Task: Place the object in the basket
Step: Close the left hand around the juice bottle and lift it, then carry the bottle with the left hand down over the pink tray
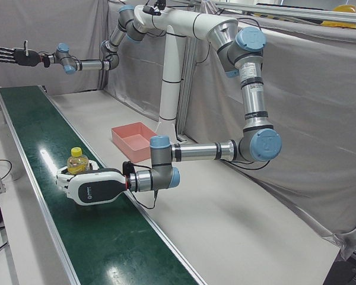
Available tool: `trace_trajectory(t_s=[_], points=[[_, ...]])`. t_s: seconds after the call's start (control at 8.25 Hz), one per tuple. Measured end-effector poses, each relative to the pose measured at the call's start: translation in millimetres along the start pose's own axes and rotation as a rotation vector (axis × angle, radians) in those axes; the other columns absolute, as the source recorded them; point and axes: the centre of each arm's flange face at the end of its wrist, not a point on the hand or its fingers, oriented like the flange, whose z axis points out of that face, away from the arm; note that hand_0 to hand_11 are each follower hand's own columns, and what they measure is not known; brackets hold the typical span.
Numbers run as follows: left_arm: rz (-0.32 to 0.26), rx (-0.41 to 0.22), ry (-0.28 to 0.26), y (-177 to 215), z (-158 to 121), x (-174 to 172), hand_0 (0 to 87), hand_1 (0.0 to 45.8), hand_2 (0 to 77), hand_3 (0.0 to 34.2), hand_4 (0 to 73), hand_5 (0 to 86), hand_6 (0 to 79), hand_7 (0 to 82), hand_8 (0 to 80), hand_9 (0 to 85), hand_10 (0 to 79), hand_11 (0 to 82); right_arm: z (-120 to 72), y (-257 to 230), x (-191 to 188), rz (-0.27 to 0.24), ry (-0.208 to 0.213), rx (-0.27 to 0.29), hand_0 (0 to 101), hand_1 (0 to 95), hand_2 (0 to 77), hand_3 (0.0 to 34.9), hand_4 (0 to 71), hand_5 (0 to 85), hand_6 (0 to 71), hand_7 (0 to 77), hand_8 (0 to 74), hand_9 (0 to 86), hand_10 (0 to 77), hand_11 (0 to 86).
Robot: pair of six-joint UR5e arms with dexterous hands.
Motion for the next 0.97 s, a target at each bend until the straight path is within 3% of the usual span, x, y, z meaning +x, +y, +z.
trace_trajectory(t_s=[0.12, 0.24, 0.36, 0.61, 0.97], points=[[-0.003, 0.001, -0.005, 3, 0, 0, 63.7, 12.5, 48.5, 0.0, 40.4, 57.8, 58.4, 53.5, 61.1, 52.9, 48.0, 51.3, 0.0, 0, 0, 0.000, 0.000, 0.000, 0, 0.0, 0.5, 0.2, 0.0, 0.0, 0.0, 0.5, 0.0, 0.0, 0.0, 0.0], [-0.015, -0.020, -0.010, 16, 2, 0, 70.8, 10.4, 52.4, 0.0, 45.8, 56.7, 61.6, 56.7, 65.4, 55.6, 52.4, 57.3, 0.1, 1, 0, 0.000, 0.000, -0.001, 0, 0.0, 0.5, 0.2, 0.0, 0.0, 0.0, 0.5, 0.0, 0.0, 0.0, 0.0], [-0.031, -0.073, -0.035, 51, 3, -2, 73.4, 10.4, 52.4, 0.0, 45.8, 56.7, 63.3, 56.7, 65.4, 55.6, 53.5, 58.4, 0.2, 1, 0, 0.000, 0.000, -0.002, 0, 0.0, 0.5, 0.2, 0.0, 0.0, 0.0, 0.5, 0.0, 0.0, 0.0, 0.0], [-0.072, -0.203, -0.140, 147, -9, -31, 76.3, 10.4, 52.4, 0.0, 49.6, 56.7, 63.8, 56.7, 67.6, 56.2, 54.0, 58.4, 0.3, 1, 0, 0.000, 0.000, -0.002, 0, 0.0, 0.5, 0.1, 0.0, 0.0, 0.0, 0.5, 0.0, 0.0, 0.0, 0.0], [-0.116, -0.361, -0.337, 260, -59, -124, 79.4, 8.2, 55.6, 0.0, 50.2, 56.2, 63.8, 56.7, 67.6, 56.2, 54.0, 58.4, 0.3, 1, 0, 0.000, 0.000, -0.002, 0, 0.0, 0.5, 0.2, 0.0, 0.0, 0.0, 0.5, 0.0, 0.0, 0.0, 0.0]])
